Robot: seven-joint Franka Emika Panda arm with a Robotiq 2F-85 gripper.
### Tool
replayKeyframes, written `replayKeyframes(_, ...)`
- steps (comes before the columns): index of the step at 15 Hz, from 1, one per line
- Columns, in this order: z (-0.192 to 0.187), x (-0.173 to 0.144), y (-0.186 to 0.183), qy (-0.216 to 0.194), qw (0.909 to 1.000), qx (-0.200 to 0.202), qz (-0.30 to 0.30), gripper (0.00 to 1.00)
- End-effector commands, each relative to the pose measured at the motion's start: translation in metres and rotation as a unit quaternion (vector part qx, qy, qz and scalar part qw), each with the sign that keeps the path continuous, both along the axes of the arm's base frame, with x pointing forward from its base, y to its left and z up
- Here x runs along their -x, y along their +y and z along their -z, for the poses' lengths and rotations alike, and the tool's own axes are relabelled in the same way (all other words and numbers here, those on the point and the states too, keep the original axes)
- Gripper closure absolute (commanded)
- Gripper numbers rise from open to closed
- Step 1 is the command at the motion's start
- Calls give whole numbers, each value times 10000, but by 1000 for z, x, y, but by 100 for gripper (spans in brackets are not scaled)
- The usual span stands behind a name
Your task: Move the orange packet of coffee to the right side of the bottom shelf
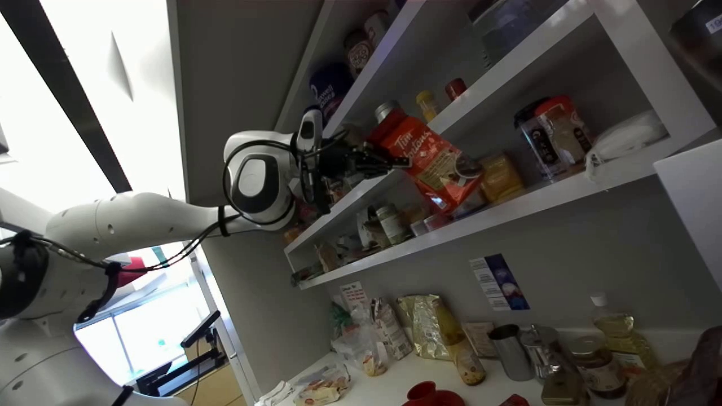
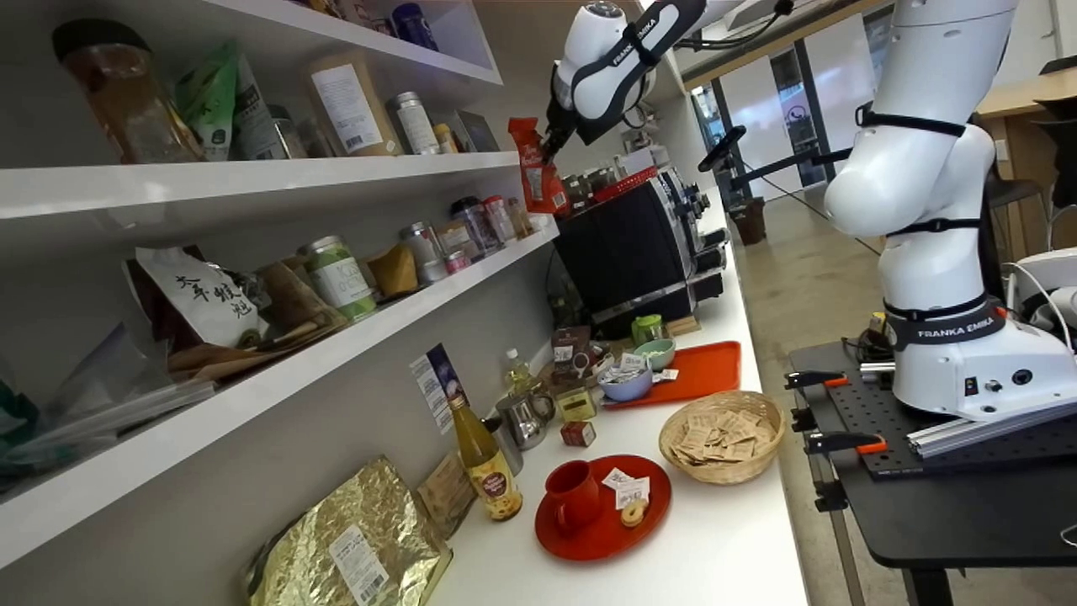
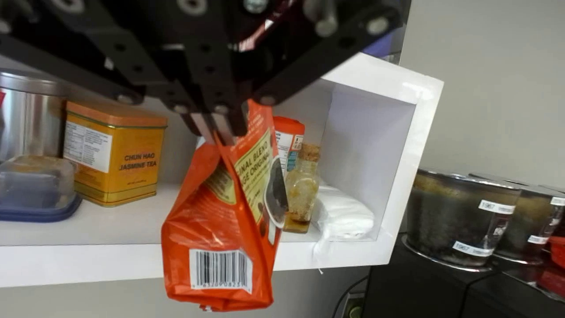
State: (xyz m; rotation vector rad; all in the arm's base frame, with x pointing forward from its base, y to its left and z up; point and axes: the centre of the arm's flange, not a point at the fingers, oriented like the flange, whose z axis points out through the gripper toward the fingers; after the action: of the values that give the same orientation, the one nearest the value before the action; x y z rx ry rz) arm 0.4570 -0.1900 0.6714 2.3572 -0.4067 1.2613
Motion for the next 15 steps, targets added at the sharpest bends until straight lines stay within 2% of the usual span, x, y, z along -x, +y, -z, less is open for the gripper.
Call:
replayKeyframes(1, -27, -24, -34, 79, 9996, -255, 4, 99)
replayKeyframes(4, -27, -47, -55, 180, 9979, -560, -272, 99)
replayKeyframes(8, -14, -86, -60, 363, 9934, -901, -611, 99)
replayKeyframes(15, -7, -128, -69, 460, 9881, -1220, -818, 98)
